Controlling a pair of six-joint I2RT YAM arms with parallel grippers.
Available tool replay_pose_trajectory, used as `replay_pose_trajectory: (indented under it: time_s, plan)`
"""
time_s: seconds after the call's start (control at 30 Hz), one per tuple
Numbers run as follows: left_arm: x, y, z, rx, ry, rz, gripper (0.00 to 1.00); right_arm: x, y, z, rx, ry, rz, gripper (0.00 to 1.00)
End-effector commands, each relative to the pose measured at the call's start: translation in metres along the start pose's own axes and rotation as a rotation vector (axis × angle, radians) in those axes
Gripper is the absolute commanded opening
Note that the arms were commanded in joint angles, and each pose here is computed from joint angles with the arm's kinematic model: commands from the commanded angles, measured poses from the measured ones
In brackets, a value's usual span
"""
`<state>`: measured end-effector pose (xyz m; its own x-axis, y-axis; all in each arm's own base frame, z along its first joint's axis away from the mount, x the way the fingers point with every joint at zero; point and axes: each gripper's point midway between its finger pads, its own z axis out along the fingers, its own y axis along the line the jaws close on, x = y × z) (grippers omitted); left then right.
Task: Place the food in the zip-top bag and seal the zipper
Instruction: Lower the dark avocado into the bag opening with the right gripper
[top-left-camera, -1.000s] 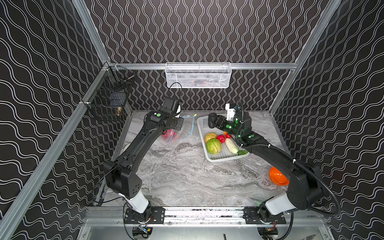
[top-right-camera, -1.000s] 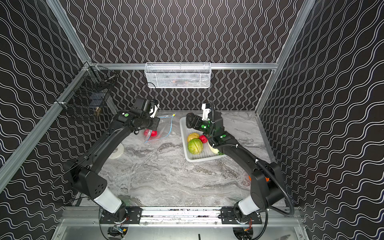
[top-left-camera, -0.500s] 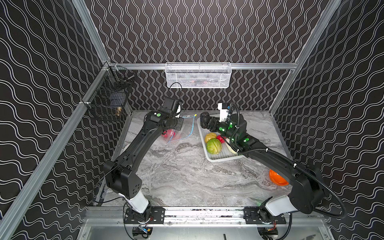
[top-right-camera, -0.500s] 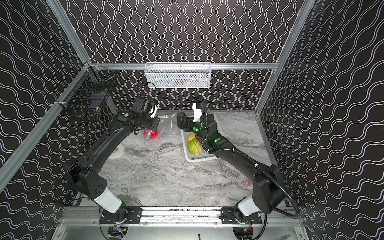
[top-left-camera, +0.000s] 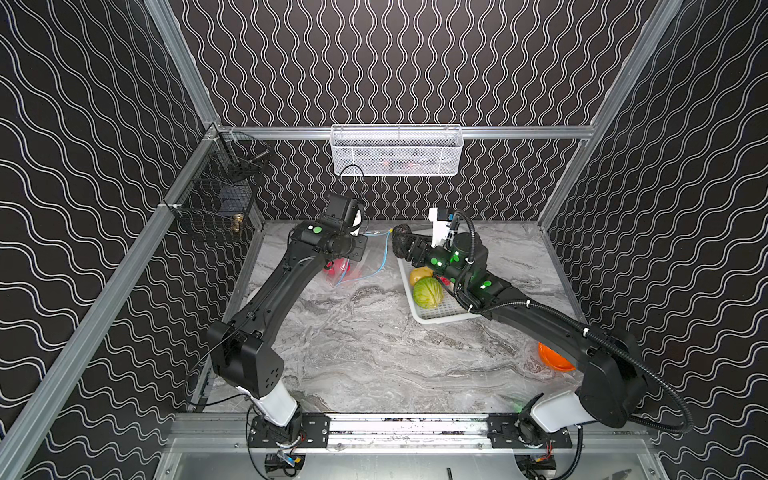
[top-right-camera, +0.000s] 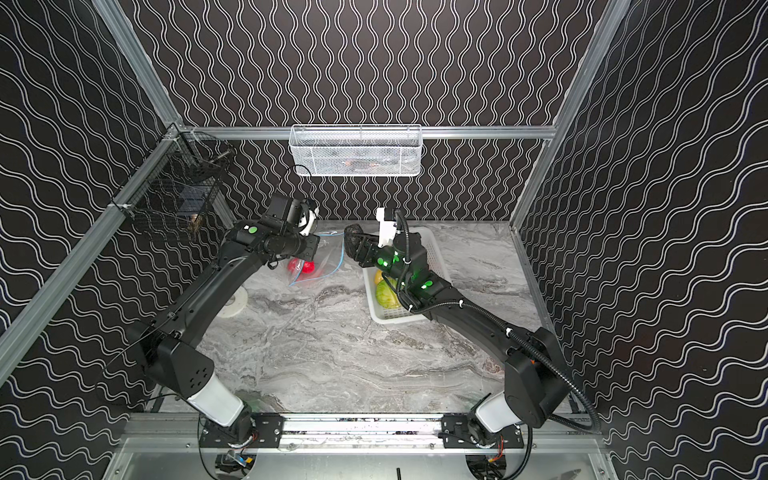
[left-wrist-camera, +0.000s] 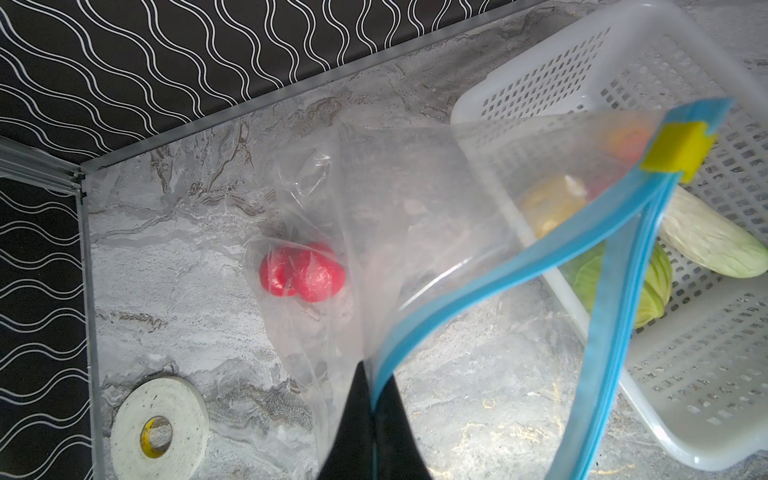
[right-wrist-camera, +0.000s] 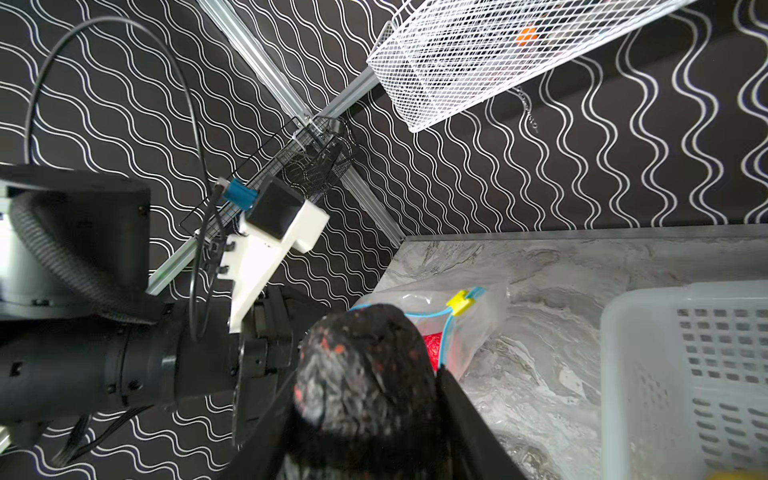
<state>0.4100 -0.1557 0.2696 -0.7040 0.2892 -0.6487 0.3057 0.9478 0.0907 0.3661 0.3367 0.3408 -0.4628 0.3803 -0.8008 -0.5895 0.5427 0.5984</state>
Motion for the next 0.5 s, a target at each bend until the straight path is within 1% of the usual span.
replay_pose_trajectory:
  time_s: [0.0, 0.27, 0.47]
  plan:
    - [-0.005, 0.0, -0.005, 0.004, -0.024, -0.004, 0.0, -0.009, 0.014, 0.003, -0.048, -0.051, -0.009, 0.29]
    - [-0.005, 0.001, -0.008, 0.005, -0.029, -0.006, 0.0, 0.002, 0.02, 0.008, -0.068, -0.052, -0.018, 0.3]
    - [-0.006, 0.001, -0.009, 0.006, -0.03, -0.008, 0.0, 0.015, 0.026, 0.021, -0.07, -0.029, -0.036, 0.3]
